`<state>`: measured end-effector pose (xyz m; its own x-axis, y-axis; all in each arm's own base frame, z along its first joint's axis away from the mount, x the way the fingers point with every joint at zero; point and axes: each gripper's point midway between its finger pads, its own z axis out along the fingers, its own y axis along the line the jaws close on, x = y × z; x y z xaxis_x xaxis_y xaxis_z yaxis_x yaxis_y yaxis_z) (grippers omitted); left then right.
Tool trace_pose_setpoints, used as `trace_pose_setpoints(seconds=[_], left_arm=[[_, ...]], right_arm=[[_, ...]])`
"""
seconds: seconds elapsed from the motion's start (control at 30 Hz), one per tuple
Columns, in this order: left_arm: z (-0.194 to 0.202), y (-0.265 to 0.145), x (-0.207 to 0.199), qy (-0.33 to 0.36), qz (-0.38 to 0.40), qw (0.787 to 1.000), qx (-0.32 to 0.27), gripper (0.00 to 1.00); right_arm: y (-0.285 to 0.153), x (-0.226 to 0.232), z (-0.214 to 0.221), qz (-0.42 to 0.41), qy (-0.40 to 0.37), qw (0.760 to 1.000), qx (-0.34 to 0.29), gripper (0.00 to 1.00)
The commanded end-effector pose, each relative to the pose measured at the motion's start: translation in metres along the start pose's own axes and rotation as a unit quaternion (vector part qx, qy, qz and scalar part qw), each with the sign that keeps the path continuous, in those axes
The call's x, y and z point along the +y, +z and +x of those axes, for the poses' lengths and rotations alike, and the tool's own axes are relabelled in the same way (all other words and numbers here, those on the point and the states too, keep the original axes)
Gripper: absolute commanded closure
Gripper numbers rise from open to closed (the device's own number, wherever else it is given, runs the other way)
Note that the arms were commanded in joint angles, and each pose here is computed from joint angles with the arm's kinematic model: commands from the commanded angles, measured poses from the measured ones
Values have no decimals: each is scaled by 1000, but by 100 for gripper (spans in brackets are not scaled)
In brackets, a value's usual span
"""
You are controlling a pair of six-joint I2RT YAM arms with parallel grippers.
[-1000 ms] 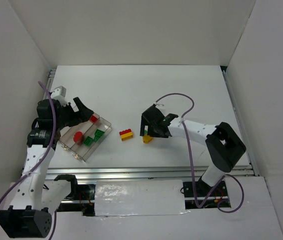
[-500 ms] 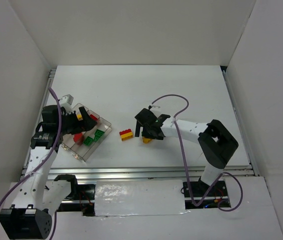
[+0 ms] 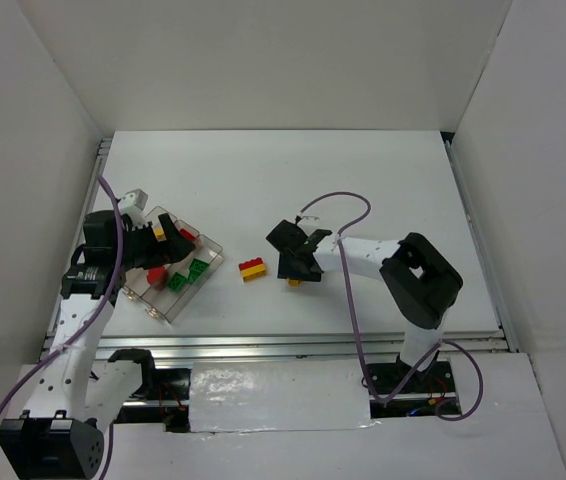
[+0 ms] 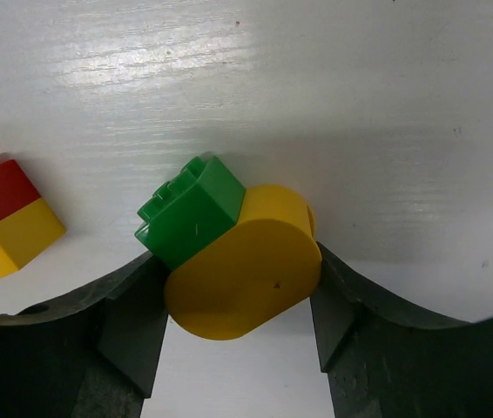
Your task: Sort the legos into containers by color
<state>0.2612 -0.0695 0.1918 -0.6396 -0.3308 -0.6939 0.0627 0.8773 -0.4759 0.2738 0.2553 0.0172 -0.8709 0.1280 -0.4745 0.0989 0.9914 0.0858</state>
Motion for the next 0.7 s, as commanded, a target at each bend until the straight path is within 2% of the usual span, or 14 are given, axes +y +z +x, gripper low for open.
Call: trace_pose_setpoints(seconds=[0.0, 0.03, 0.1, 0.13, 0.3, 0.43, 0.47, 0.67], left_arm=[[-7, -2, -8, 25, 21, 999, -17, 0], [-7, -2, -9, 25, 22, 999, -18, 0], [-7, -2, -10, 25, 25, 999, -17, 1], [-8, -1, -11, 24, 28, 999, -18, 0], [-3, 2, -34, 1, 98, 995, -1, 0], [9, 4, -65, -59, 198, 978, 29, 0], [5, 1, -77, -53, 231, 971, 22, 1], [18, -2, -114, -56, 262, 963, 37, 3]], right_arm=[[-6, 5, -9, -7, 1, 1000, -20, 53], [-8, 8, -10, -15, 2, 1000, -26, 62], [-14, 10, -13, -27, -5, 999, -32, 71], [-21, 12, -15, -37, -5, 998, -41, 100], [-56, 31, -18, -112, -76, 987, -89, 100], [-98, 65, -6, -214, -158, 954, -138, 100], [-108, 71, 0, -239, -185, 943, -140, 100], [-168, 91, 5, -331, -221, 897, -191, 100]])
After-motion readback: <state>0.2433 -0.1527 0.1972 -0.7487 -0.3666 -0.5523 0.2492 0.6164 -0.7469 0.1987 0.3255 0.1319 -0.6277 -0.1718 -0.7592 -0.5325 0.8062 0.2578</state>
